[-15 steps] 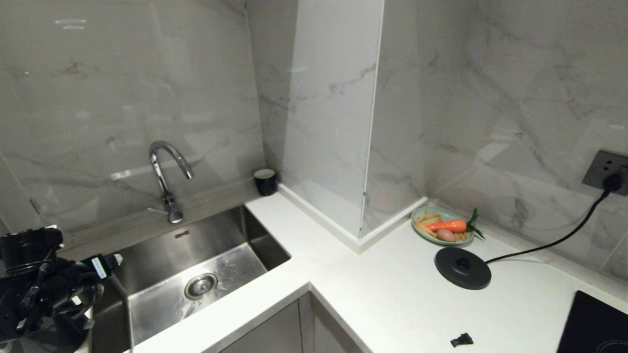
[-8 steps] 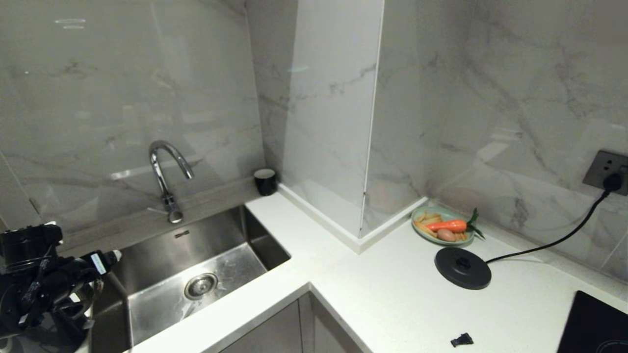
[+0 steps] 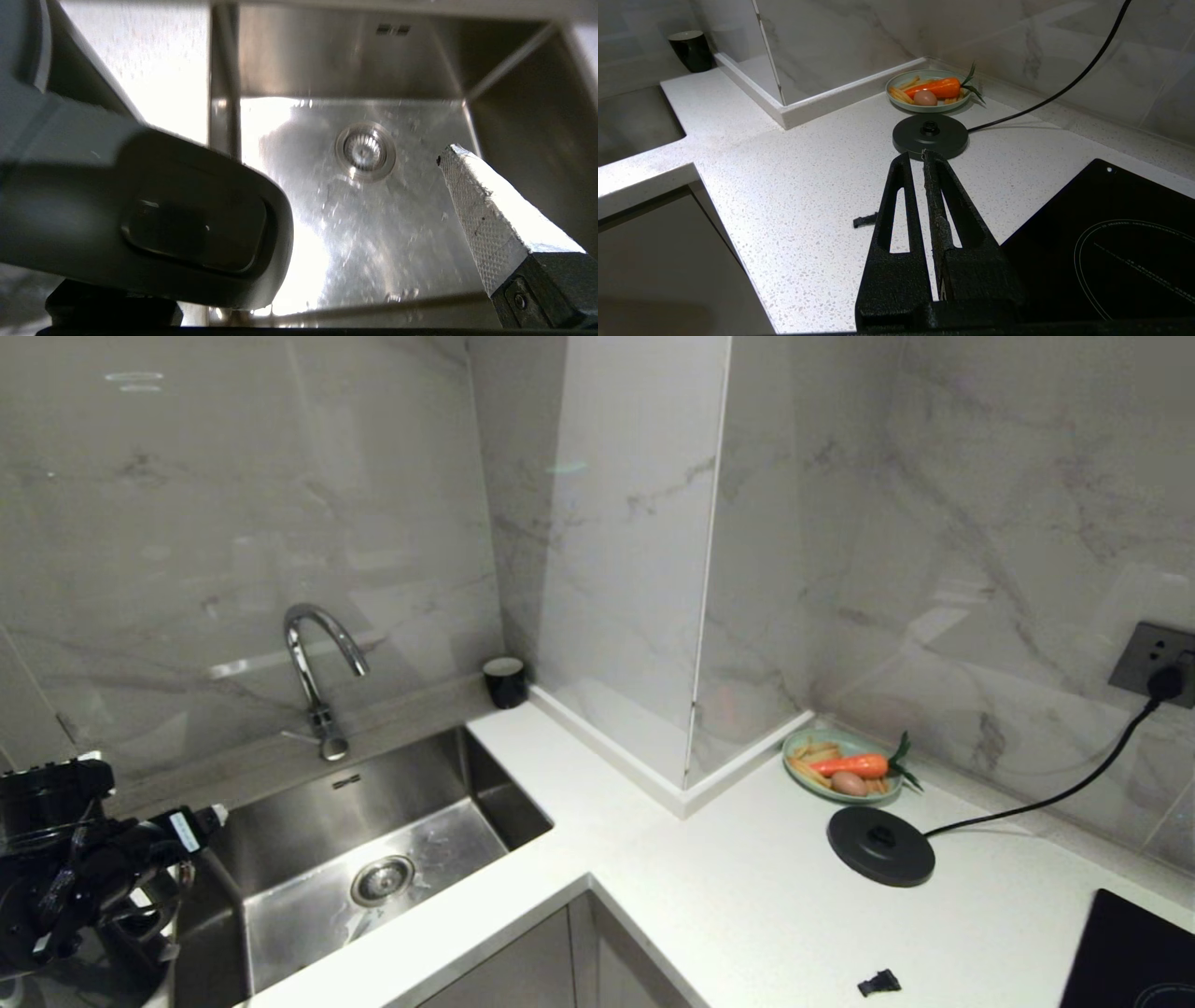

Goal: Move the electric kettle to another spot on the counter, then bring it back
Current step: Grab the kettle

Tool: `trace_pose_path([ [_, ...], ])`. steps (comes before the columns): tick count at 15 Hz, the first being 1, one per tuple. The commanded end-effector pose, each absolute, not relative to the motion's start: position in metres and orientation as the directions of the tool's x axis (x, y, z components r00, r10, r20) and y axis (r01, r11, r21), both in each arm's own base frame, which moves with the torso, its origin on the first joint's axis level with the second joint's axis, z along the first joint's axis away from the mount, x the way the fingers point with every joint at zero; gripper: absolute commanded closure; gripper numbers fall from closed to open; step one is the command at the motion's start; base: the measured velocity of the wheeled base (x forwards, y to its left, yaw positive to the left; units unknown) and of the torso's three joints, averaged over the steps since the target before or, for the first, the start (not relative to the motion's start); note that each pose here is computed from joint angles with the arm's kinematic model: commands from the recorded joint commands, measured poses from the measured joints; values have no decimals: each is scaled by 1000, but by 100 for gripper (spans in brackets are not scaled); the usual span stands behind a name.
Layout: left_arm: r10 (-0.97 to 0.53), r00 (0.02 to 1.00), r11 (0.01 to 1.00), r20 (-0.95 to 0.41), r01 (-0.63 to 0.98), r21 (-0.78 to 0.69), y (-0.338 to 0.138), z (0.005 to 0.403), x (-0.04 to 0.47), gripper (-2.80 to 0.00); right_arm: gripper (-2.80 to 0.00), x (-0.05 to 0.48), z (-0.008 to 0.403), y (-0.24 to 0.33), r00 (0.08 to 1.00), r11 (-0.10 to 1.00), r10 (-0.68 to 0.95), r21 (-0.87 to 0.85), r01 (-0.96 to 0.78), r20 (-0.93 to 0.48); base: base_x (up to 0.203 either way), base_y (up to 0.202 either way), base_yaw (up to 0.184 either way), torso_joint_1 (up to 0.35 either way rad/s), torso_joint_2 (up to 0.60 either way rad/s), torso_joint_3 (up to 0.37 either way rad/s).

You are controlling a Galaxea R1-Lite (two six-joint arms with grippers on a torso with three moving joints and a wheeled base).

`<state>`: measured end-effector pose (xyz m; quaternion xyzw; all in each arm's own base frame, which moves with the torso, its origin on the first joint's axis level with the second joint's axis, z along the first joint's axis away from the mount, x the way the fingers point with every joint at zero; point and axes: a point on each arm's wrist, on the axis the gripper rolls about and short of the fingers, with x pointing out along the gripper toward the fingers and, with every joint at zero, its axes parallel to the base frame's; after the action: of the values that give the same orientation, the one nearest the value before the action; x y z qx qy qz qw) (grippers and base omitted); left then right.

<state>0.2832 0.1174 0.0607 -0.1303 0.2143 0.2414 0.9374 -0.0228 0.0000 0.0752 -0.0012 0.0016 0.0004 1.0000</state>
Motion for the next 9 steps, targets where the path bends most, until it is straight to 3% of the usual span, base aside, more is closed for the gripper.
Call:
trace_pose_path([
  [1,404,802,850,-440,-507,-144,118,61,284,-280,0,-23,75,0,1000,1000,2,-2,-2,-3,0,0,0,0,0,0],
  [9,420,803,852,-423,-509,-120,124,57,285,-280,0,-23,75,0,1000,1000,0,-3,0,-3,0,0,0,0,0,0],
])
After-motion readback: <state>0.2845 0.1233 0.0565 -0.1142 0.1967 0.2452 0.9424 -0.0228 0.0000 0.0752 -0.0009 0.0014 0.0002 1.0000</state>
